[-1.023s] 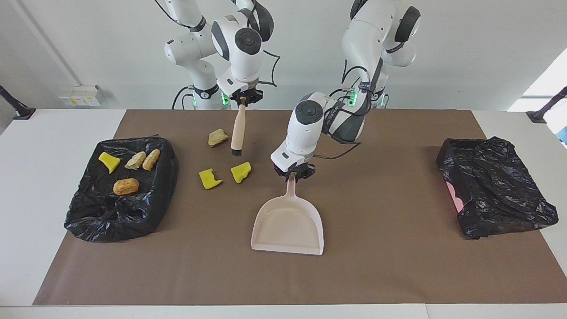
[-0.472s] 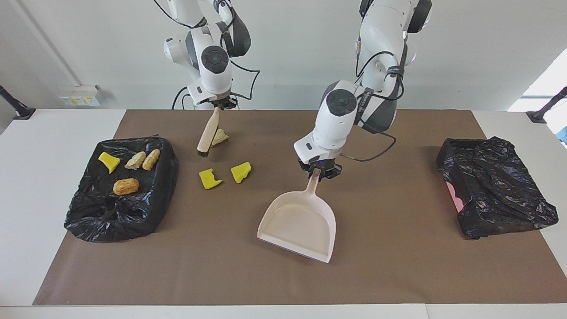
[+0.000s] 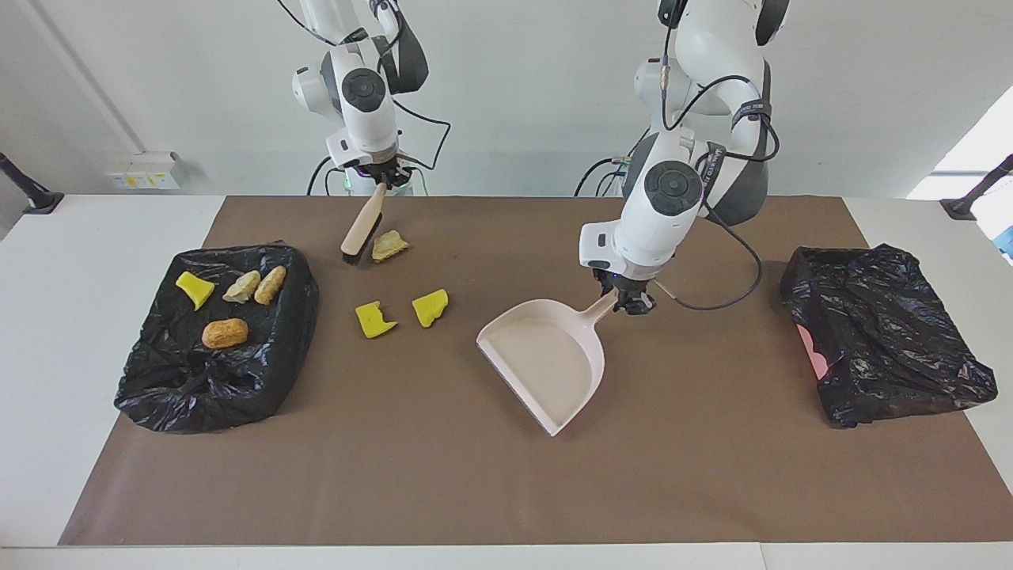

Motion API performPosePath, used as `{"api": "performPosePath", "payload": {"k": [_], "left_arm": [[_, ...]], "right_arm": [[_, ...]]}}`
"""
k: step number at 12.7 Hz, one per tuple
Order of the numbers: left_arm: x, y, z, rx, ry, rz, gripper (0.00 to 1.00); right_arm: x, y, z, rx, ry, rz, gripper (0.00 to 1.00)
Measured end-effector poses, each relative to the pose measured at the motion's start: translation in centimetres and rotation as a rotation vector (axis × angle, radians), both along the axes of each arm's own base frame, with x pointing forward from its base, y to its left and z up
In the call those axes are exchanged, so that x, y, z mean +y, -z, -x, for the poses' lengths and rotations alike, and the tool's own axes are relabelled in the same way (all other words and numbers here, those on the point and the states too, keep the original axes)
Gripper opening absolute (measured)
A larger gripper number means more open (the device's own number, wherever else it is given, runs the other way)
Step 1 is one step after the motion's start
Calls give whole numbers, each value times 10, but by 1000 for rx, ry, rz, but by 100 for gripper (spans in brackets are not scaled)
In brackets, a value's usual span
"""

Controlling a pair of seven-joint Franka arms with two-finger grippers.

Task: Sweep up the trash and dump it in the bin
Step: 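Hold the dustpan with the left gripper near the yellow pieces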

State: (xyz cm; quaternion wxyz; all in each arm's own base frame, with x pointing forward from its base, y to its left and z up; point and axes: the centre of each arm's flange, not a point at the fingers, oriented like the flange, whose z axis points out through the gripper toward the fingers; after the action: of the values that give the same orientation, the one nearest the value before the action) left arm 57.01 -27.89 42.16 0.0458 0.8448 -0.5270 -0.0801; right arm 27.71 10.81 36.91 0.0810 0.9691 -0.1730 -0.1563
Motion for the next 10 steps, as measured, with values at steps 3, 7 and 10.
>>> {"api": "performPosePath", "payload": {"k": [3,7,10], "left_arm": [[9,15,11,-17,151,15,31],[1,40,51,-137,289,-10,31],[4,46,74,-130,312,-23,31]], "right_arm": [[29,13,-5,-84,23,-12,26],[79,15,-54,-107,45,-47,26],[106,7,-105,-116,52,-62,26]]}}
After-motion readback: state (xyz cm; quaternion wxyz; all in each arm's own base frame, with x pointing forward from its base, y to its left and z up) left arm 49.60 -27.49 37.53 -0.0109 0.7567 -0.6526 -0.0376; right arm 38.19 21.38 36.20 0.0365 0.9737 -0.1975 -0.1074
